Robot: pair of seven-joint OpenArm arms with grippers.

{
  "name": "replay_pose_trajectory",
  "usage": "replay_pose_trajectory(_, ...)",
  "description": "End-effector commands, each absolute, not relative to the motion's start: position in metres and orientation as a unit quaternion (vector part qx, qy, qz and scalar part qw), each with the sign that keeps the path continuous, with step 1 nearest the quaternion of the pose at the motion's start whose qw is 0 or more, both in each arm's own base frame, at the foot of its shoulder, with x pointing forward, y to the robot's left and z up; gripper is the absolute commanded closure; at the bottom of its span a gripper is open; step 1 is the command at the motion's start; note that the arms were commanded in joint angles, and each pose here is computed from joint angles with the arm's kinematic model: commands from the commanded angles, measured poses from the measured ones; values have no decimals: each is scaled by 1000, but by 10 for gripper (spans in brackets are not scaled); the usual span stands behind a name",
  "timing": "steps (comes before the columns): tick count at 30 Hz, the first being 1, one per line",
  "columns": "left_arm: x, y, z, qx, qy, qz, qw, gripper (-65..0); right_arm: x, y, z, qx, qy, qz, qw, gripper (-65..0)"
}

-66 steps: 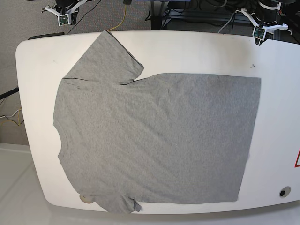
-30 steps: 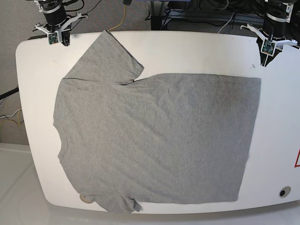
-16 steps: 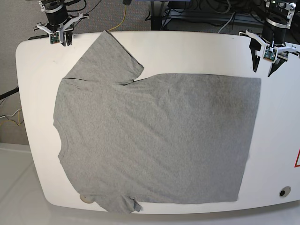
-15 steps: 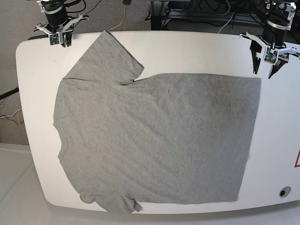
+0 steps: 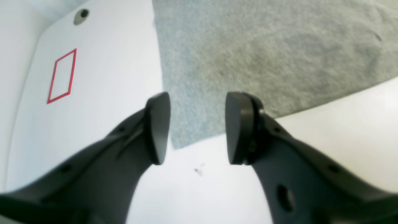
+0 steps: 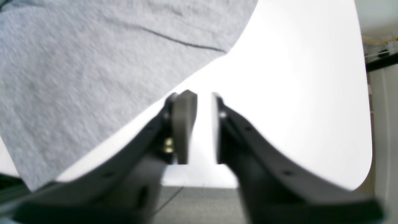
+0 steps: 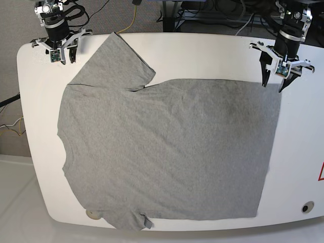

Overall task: Fold the T-shirt properly
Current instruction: 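Lower both grippers toward the shirt's shoulder edges and open them, then move the right gripper onto the shoulder edge by the collar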

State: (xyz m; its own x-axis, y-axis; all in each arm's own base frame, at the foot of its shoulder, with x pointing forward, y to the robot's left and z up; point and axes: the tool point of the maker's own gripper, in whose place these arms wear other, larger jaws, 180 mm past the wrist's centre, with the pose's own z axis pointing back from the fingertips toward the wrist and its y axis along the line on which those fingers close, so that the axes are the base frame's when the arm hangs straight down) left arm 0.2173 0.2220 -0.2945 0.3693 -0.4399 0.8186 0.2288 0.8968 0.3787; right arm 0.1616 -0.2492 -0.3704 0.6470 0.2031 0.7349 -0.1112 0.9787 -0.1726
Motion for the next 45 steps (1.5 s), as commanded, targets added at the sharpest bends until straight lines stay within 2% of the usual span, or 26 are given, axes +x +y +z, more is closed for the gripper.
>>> replay_pose_trajectory(1, 225, 219, -283, 100, -541, -207, 809, -219, 166, -246, -358, -50, -433, 99, 894, -241)
replay_pose_trajectory(4, 227, 218, -284, 101, -536, -211, 811, -192, 164, -244, -358, -46, -433, 103, 894, -288)
replay_pose_trajectory(6, 227, 216, -284, 98, -534, -217, 812, -196, 162, -245, -357, -47, -434, 102, 894, -307)
replay_pose_trajectory(8, 219, 205, -290, 81, -526, -229, 815, -228, 152, -257, -360, -62, -422, 86, 900, -332)
replay_pose_trajectory(14, 218, 206, -291, 81, -523, -240, 814, -256, 148, -260, -360, -67, -420, 79, 902, -317)
replay_pose_trajectory(34, 217, 234, -316, 99, -500, -202, 836, -260, 145, -271, -364, -89, -407, 83, 905, -302)
replay_pose_trajectory(45, 224, 218, -288, 91, -538, -217, 809, -275, 167, -237, -363, -41, -436, 92, 894, -315)
